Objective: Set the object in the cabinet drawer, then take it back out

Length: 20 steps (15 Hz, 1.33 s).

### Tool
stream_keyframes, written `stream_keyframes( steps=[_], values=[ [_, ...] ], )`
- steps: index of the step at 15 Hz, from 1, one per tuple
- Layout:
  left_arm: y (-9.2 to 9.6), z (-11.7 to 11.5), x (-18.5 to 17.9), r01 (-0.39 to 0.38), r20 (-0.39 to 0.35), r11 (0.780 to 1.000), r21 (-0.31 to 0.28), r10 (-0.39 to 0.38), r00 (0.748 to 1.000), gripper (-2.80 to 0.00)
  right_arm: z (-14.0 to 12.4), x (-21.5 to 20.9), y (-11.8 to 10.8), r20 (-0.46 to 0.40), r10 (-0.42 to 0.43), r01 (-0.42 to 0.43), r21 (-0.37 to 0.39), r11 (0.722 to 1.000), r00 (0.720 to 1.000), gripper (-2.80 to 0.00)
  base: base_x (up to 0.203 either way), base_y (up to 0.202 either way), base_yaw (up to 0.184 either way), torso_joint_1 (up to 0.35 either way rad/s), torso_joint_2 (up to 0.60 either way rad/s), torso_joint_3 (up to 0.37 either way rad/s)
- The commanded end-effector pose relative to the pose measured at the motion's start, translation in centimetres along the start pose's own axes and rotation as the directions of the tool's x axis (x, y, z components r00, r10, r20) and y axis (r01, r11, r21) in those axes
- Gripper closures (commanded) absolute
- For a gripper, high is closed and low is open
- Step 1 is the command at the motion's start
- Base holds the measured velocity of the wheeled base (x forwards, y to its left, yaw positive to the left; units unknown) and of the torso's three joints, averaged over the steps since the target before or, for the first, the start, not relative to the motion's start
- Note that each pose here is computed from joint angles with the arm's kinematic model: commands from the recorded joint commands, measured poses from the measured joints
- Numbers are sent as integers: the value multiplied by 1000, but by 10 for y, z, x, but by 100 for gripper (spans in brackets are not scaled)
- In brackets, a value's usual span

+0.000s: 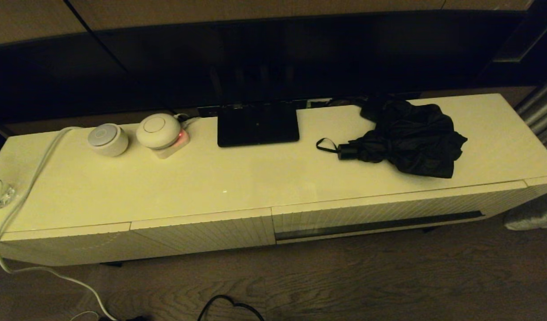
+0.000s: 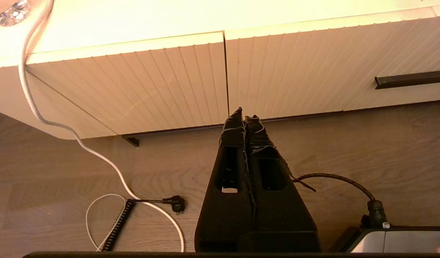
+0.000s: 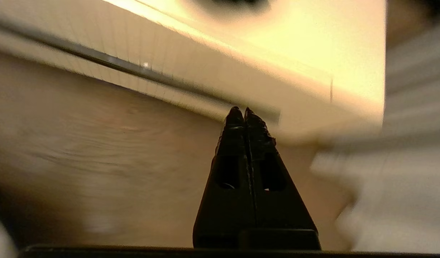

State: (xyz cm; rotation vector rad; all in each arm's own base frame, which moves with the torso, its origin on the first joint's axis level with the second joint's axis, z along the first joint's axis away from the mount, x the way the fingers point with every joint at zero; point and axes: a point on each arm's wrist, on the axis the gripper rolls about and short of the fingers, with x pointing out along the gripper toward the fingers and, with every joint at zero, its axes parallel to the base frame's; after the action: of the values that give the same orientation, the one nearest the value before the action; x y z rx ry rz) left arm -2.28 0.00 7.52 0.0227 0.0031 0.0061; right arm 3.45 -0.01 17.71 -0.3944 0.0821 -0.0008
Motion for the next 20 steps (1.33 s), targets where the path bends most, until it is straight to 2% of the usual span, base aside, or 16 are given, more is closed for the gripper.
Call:
stream_keyframes(
  steps=[1, 3, 4, 7, 9, 12, 14, 16, 20],
  values=[
    [0, -1, 0, -1, -3, 1000, 0, 1, 1000, 0, -19, -42, 5, 54, -80, 66, 217, 974, 995, 0, 0, 0, 0, 0, 0, 0],
    [0, -1, 0, -1, -3, 1000, 0, 1, 1000, 0, -38, -49, 13, 2, -102, 96, 305, 948, 995, 0, 0, 0, 0, 0, 0, 0],
    [0, -1, 0, -1, -3, 1000, 0, 1, 1000, 0, -43, -47, 15, -12, -103, 101, 321, 942, 995, 0, 0, 0, 0, 0, 0, 0],
    [0, -1, 0, -1, -3, 1000, 0, 1, 1000, 0, -64, -57, 24, 48, -89, 70, 317, 946, 995, 0, 0, 0, 0, 0, 0, 0],
    [0, -1, 0, -1, -3, 1000, 0, 1, 1000, 0, -77, -63, 30, 71, -23, -1, 319, 948, 997, 0, 0, 0, 0, 0, 0, 0],
    [0, -1, 0, -1, -3, 1000, 0, 1, 1000, 0, -99, -53, 40, 25, 35, -42, 316, 948, 999, 0, 0, 0, 0, 0, 0, 0],
    [0, -1, 0, -1, -3, 1000, 0, 1, 1000, 0, -97, -51, 40, 74, 21, -43, 308, 950, 997, 0, 0, 0, 0, 0, 0, 0],
    [0, -1, 0, -1, -3, 1000, 0, 1, 1000, 0, -97, -50, 40, 81, 20, -44, 300, 953, 996, 0, 0, 0, 0, 0, 0, 0],
    [0, -1, 0, -1, -3, 1000, 0, 1, 1000, 0, -98, -49, 40, 93, 4, -40, 380, 924, 996, 0, 0, 0, 0, 0, 0, 0]
  ],
)
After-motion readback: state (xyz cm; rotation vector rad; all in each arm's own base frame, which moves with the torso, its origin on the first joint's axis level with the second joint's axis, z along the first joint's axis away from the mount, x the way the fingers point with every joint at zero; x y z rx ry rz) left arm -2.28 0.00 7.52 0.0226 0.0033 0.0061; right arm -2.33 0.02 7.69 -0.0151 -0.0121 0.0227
